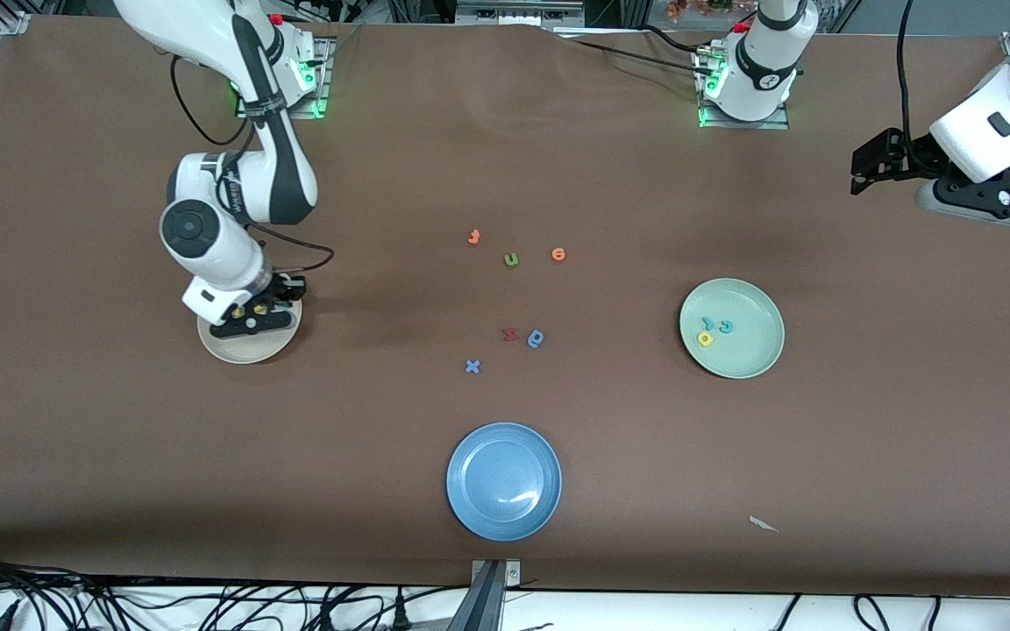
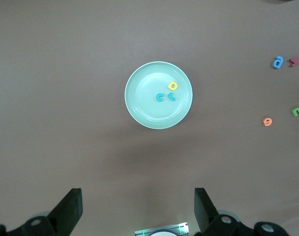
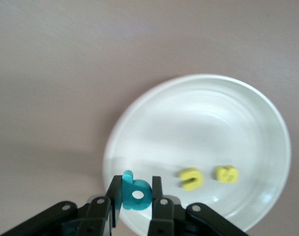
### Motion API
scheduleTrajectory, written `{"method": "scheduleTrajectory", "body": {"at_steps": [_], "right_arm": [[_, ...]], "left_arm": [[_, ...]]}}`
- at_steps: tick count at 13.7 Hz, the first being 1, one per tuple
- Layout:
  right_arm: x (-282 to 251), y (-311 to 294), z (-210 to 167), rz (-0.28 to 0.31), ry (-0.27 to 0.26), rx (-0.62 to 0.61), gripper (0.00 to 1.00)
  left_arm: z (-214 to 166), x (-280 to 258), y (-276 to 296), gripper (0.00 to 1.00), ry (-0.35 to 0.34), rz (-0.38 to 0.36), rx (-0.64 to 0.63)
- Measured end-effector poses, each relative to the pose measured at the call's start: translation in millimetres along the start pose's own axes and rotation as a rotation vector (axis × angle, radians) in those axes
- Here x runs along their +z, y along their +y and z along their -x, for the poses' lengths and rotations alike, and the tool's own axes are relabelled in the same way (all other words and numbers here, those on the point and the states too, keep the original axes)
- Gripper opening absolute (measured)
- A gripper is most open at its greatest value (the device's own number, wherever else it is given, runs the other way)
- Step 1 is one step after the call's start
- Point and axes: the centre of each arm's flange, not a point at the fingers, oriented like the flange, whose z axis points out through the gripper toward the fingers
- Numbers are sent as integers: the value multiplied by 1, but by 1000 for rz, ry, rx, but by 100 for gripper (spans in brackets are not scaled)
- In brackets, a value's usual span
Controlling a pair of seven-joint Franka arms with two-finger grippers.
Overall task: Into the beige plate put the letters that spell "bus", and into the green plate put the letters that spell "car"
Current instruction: 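Carry the teal b to the white plate and release it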
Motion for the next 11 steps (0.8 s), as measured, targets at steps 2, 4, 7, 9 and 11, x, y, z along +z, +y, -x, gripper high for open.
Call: {"method": "scheduleTrajectory", "body": {"at_steps": [2, 4, 7, 9, 11], "right_arm": [[7, 18, 9, 11, 3, -4, 33], [5, 25, 7, -1, 13, 33, 52], [-10, 22, -3, -32, -8, 104, 81], [-27, 16, -12, -51, -45, 147, 100], [-42, 11, -19, -65, -71, 193, 100]], "left_arm": [[0, 0, 0, 100, 0, 0, 0], [0, 0, 0, 100, 0, 0, 0], [0, 0, 0, 100, 0, 0, 1], [0, 0, 0, 100, 0, 0, 1], [0, 0, 0, 100, -1, 0, 1]]}}
